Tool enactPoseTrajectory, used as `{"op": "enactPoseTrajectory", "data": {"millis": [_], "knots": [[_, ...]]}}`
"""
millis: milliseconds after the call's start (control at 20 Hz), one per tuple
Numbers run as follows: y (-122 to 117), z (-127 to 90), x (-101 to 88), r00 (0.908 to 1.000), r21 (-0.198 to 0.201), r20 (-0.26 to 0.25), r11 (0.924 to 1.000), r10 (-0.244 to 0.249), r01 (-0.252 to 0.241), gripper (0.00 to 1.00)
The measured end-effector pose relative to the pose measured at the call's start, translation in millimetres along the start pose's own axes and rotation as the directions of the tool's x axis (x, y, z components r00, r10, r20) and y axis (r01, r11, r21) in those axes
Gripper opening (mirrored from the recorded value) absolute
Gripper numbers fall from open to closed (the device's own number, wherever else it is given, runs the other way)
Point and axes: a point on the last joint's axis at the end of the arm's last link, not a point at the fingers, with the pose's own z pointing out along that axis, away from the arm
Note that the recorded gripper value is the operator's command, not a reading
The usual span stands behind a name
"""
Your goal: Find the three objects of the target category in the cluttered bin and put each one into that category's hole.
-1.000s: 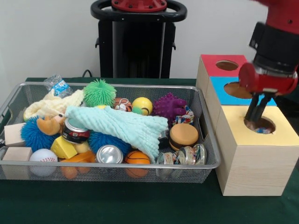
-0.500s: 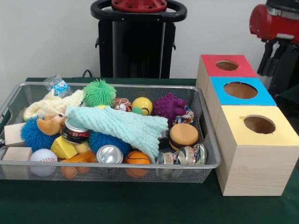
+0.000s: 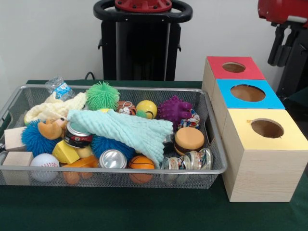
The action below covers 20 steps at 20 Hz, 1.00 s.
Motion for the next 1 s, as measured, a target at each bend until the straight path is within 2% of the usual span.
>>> {"op": "enactPoseTrajectory", "data": {"millis": [350, 650, 1000], "knots": [[-9.9, 19.9, 2.1, 0.9997, 0.028, 0.022, 0.9995, -0.014, 0.014, 0.00], [-35.0, 32.1, 8.4, 0.9998, 0.054, 0.018, 0.9985, -0.008, 0.007, 0.00], [-65.8, 30.7, 10.6, 0.9992, 0.031, 0.011, 0.9987, 0.040, -0.040, 0.00]]}}
